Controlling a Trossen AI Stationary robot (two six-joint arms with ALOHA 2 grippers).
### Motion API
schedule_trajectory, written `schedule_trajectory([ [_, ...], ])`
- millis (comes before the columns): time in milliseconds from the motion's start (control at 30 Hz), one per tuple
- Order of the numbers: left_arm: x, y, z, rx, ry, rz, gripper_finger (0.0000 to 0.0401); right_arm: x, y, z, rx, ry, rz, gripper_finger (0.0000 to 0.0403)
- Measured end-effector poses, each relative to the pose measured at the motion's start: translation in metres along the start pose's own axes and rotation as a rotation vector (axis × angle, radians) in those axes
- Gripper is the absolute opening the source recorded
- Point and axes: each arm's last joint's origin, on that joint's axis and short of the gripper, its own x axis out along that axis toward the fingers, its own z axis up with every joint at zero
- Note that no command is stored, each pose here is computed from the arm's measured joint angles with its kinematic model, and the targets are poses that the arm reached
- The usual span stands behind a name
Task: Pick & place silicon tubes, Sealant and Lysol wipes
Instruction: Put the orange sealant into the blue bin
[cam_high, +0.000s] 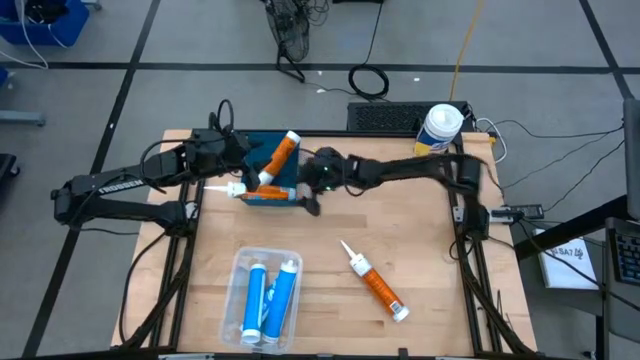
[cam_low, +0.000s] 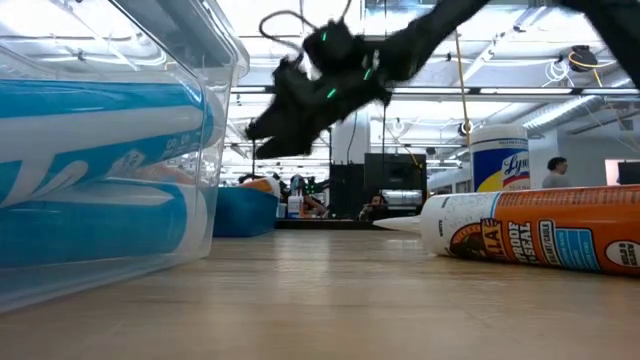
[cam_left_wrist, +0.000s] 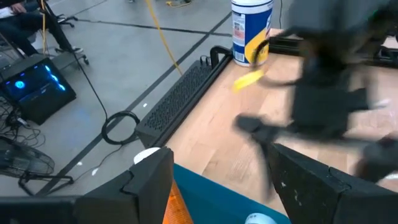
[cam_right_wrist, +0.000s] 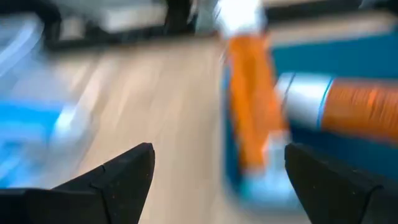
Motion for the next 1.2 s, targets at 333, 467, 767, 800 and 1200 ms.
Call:
schedule_trajectory([
  [333, 0.0, 0.0, 0.0, 0.044, -0.002, 0.0, 0.0257, -0.089, 0.14, -0.007, 0.071, 0.588, -0.119, 0.0325],
  [467, 0.0, 0.0, 0.0, 0.033, -0.005, 0.0, 0.0257, -0.104, 0.186, -0.012, 0.221, 0.588, -0.2, 0.0324],
  [767, 0.0, 0.0, 0.0, -0.011, -0.005, 0.0, 0.0257, -0.096, 0.253, -0.062, 0.318, 0.751, -0.295, 0.032],
  [800, 0.0, 0.0, 0.0, -0.018, -0.005, -0.001, 0.0257, -0.094, 0.256, -0.068, 0.326, 0.774, -0.315, 0.032],
  [1200, 0.015, -0.003, -0.004, -0.039, 0.051, -0.001, 0.0258, -0.079, 0.274, -0.117, 0.42, 1.028, -0.427, 0.032],
])
